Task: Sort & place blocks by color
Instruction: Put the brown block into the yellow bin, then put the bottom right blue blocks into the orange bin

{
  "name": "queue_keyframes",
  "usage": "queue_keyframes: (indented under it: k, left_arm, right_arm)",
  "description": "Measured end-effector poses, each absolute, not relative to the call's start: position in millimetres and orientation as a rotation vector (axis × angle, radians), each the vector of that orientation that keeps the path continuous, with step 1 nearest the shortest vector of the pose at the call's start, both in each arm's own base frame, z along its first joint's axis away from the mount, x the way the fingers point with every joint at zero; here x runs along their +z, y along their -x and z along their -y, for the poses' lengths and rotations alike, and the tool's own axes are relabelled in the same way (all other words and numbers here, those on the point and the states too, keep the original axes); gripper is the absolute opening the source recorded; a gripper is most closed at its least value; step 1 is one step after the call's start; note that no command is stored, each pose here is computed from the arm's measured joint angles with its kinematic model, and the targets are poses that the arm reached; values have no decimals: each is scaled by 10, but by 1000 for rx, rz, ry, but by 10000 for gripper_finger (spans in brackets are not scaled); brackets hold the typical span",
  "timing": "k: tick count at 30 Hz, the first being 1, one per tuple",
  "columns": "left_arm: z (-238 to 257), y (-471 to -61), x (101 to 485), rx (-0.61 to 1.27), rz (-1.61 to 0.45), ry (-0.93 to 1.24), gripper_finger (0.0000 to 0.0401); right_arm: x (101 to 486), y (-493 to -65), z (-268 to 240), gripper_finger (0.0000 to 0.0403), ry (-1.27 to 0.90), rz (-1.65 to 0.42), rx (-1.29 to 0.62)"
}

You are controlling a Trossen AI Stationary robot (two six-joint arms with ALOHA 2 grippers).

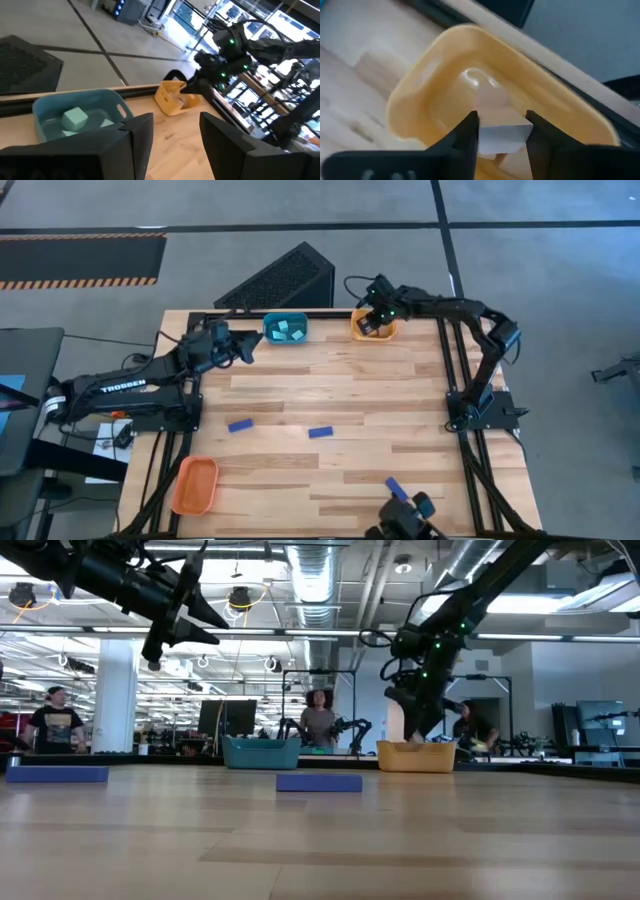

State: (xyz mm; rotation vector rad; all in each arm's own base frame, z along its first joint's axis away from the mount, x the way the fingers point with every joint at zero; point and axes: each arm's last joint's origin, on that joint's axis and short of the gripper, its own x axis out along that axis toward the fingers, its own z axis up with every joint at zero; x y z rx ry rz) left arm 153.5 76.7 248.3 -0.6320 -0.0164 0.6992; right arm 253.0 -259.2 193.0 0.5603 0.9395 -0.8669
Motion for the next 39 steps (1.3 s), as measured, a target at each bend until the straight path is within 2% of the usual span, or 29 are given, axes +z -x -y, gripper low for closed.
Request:
queue_keyframes:
  k: [5,8,12,18,21,25,29,32,39]
  left_arm:
    - [-773,-1470,2517,659,19,648,151]
    - [-766,-1403,2525,674,11,643,158]
    - [-753,-1313,2579,680,37,603,166]
    - [-710,-1221,2675,638,95,555,167]
    - [-688,-1227,2691,590,100,560,167]
    - [-628,-1261,2719,497,107,566,167]
    - [-570,-1261,2768,464,143,546,167]
    - [-544,-1210,2948,451,226,500,167]
    - [-566,-1241,3171,483,234,363,167]
  right_arm:
    - [1944,-2490,2598,244,-583,-936,-943]
    - [2138,-2454,2535,270,-574,-886,-953]
    - [2470,-2399,2316,272,-541,-843,-936]
    - [2929,-2380,1732,264,-463,-801,-864]
    - [3013,-2362,1446,264,-438,-756,-861]
    - [2903,-2302,1130,264,-505,-651,-813]
    - [2857,-2330,790,264,-591,-485,-631]
    - [2949,-2413,499,264,-598,-364,-451]
    - [3075,-2519,-14,264,-506,-275,-243]
